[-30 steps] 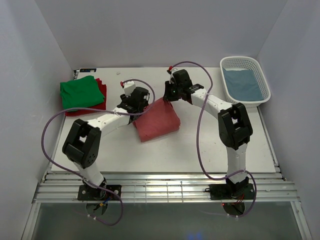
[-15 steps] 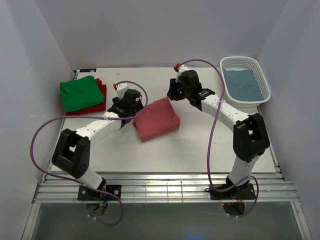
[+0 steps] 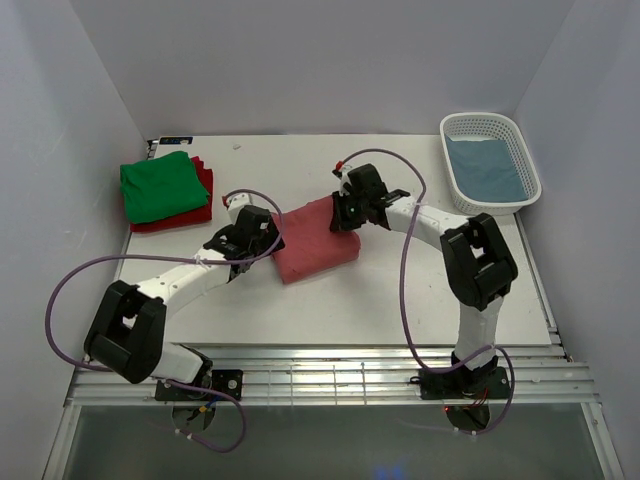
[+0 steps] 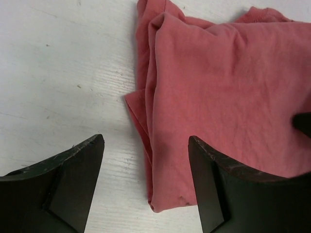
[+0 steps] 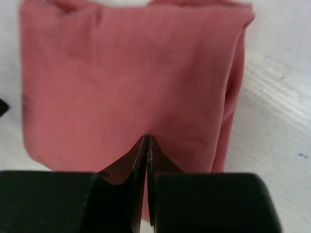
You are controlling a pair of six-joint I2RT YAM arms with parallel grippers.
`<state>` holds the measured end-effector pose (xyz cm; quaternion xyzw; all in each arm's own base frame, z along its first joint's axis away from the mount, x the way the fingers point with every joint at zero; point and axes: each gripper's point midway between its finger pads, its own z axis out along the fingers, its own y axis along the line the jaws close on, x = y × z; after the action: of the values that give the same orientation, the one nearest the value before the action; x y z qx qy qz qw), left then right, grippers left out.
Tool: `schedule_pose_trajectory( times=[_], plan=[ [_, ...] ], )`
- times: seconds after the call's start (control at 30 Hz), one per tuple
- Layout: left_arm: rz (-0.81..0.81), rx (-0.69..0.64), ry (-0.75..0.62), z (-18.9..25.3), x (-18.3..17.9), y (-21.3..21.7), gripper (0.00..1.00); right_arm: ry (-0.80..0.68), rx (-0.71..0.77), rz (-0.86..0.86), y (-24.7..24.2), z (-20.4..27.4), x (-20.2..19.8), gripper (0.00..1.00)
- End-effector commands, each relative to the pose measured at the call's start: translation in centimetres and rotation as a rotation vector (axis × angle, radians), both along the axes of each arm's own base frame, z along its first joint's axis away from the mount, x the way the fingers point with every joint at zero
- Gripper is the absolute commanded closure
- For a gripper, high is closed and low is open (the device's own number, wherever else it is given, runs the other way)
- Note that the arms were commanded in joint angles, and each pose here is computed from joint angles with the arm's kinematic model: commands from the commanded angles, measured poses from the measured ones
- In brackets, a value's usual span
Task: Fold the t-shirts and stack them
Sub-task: Put the neatly folded tshirt into the corner of the board with the left arm
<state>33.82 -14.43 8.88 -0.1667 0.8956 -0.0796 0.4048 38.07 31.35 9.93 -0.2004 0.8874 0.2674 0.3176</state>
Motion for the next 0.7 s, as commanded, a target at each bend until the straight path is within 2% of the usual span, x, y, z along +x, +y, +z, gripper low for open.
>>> schedule_pose_trajectory(
  times=[0.0,0.23,0.57,0.67],
  plan=[
    [-0.048,-0.08,-0.036,0.7,-0.2,-1.2,0.2,0.12,-0.007,0.022,0.7,-2.0,-0.8,0.92],
    [-0.117,-0.207,-0.054,-0.9,-0.3,-2.8,0.18,0.197,-0.06,0.021,0.7,-5.1,-1.4,0.92],
    [-0.109,-0.259,-0.065,-3.1,-0.3,-1.9,0.18,0.19,-0.078,0.034,0.5,-4.9,-2.7,0.92],
    [-0.119,-0.309,-0.063,-3.9,-0.5,-2.4,0.18,0.202,-0.093,0.039,0.6,-5.3,-3.0,0.92]
  ],
)
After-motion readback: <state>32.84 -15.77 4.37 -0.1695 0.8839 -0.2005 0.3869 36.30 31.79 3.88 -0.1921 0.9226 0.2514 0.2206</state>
